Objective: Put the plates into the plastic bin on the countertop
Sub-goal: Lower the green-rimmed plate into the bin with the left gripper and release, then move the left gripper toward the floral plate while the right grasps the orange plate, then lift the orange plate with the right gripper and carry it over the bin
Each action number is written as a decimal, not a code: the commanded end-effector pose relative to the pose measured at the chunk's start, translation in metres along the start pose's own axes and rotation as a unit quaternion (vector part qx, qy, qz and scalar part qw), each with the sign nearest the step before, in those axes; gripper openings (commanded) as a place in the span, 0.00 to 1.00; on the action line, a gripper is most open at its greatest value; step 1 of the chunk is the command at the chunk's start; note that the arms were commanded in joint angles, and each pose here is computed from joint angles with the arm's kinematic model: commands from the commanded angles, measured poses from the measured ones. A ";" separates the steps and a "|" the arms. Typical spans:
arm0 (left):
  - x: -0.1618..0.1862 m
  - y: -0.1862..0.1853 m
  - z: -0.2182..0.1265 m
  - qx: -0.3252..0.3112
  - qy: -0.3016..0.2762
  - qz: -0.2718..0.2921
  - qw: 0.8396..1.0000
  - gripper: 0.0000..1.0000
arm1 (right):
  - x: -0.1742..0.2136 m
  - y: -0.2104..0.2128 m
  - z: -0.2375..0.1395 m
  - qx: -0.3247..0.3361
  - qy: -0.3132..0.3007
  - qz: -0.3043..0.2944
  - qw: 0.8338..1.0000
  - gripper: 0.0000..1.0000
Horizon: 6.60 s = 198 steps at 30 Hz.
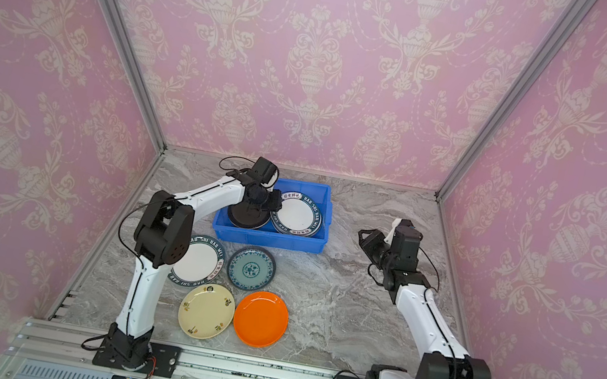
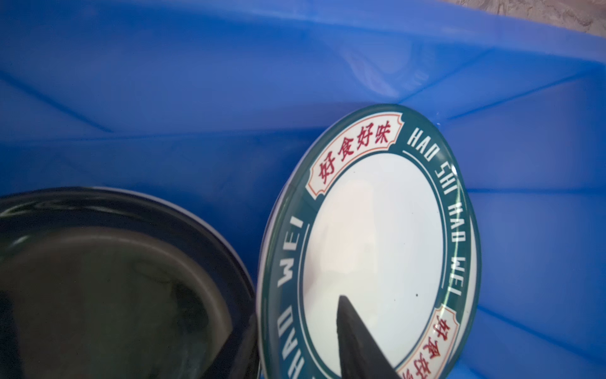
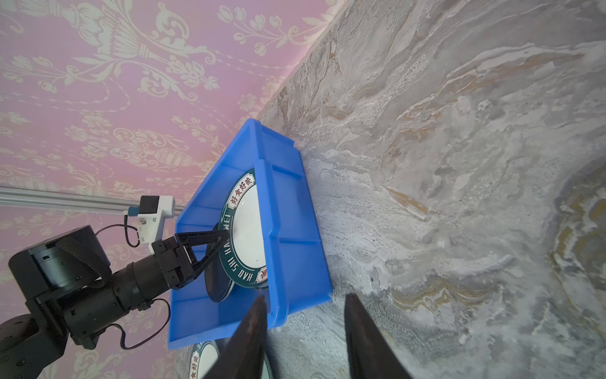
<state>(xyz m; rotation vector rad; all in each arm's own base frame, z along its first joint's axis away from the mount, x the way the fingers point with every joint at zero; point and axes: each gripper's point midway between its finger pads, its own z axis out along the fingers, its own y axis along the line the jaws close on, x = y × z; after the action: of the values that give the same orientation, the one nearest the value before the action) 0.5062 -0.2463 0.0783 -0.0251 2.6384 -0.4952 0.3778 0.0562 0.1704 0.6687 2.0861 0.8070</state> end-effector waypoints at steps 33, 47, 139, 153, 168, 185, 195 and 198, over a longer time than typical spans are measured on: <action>-0.020 -0.026 -0.006 -0.064 -0.017 0.091 0.994 0.53 | 0.014 -0.003 -0.009 0.010 0.014 -0.037 0.999 0.43; -0.030 -0.049 -0.040 -0.018 -0.041 0.108 0.993 0.58 | 0.042 0.024 -0.023 -0.036 0.059 -0.091 0.994 0.41; 0.173 -0.053 -0.173 0.233 -0.018 0.055 0.971 0.65 | 0.328 -0.023 -0.033 -0.088 0.471 -0.129 0.868 0.03; 0.083 -0.034 -0.208 0.198 -0.192 -0.019 0.961 0.64 | 0.263 0.020 -0.059 -0.062 0.403 -0.207 0.889 0.00; -0.011 -0.021 -0.229 0.199 -0.259 -0.054 0.944 0.70 | 0.121 0.166 0.026 -0.069 0.223 -0.239 0.943 0.00; -0.011 -0.020 -0.220 0.218 -0.248 -0.048 0.943 0.71 | 0.138 0.200 0.209 -0.089 0.275 -0.171 0.942 0.00; -0.003 -0.014 -0.211 0.206 -0.237 -0.050 0.948 0.70 | 0.152 0.182 0.248 -0.050 0.285 -0.153 0.945 0.00; -0.001 -0.013 -0.207 0.209 -0.232 -0.055 0.948 0.70 | 0.159 0.178 0.253 -0.048 0.292 -0.149 0.944 0.00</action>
<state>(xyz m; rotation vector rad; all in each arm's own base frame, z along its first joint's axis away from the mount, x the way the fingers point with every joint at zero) 0.4224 -0.1875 0.2516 -0.1788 2.0510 -0.9399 0.5282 0.3557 0.0919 0.0292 2.5715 0.9879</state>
